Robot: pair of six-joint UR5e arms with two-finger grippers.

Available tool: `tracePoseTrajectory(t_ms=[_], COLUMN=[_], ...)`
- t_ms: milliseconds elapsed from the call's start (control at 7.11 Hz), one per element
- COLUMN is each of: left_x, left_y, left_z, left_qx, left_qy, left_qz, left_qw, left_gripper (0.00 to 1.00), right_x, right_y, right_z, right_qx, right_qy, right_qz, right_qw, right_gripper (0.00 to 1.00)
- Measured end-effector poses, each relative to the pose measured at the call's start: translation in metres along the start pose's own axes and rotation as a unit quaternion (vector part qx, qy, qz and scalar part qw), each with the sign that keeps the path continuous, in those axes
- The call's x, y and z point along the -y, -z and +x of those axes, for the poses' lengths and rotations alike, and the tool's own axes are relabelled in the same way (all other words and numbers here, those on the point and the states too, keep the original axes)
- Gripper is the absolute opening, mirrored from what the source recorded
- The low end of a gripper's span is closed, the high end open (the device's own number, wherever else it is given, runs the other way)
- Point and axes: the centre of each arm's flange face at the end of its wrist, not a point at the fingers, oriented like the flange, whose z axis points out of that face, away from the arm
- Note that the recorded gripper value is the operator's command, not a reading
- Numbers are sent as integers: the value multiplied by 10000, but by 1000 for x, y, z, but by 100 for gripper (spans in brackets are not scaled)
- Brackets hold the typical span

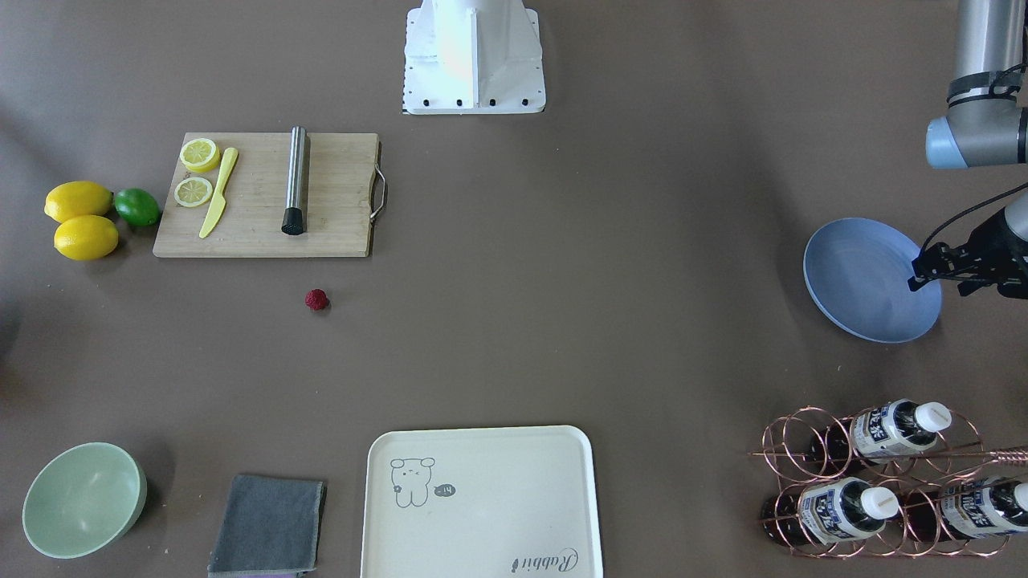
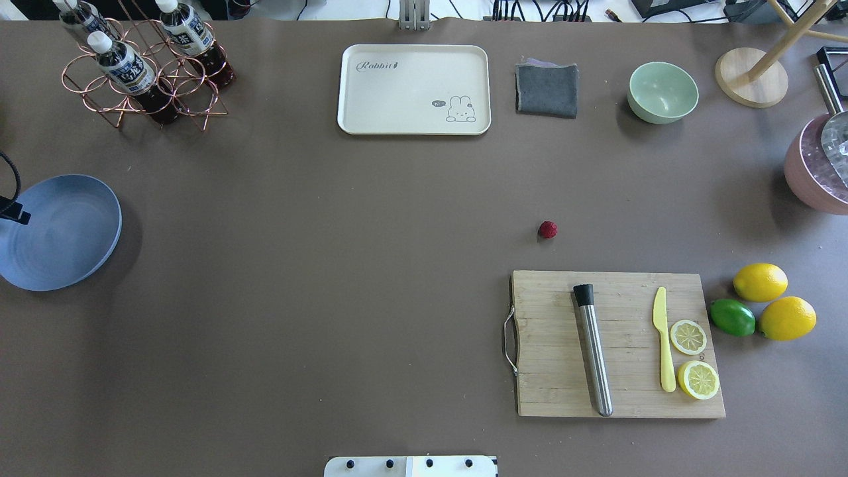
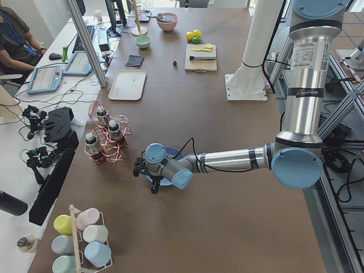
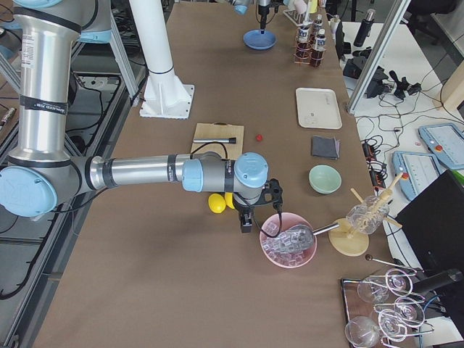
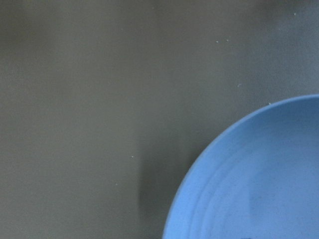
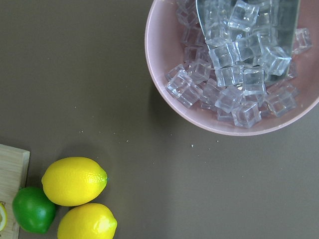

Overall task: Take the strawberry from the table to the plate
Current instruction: 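Grasp the rim of the blue plate with the left gripper and lift it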

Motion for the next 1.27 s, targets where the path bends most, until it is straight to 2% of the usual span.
tracePoseTrajectory(t_ms=[141,281,422,563,985,1267], left_x=[-1,-2,-2,-2,-1,8], left_y=[-2,-3,-3,-3,-4,1], left_z=[-2,-3,-3,-3,4,30], left_qx=[2,2,0,-4,-100,-628], left_qy=[17,27,67,162,354,343], left_qz=[-23,-35,-42,-46,-91,-311], left_qw=[10000,10000,10000,9999,9993,9970], left_gripper=[74,51,19,0,0,0], right_x=[1,1,2,2,2,2], right_y=[0,0,0,0,1,2], right_z=[-2,-3,-3,-4,-5,-6], right_qx=[-11,-16,-18,-18,-19,-20], right_qy=[-46,-60,-61,-59,-47,-22], right_qz=[-4,-3,0,2,12,22], right_qw=[10000,10000,10000,10000,10000,10000], right_gripper=[100,100,100,100,100,100])
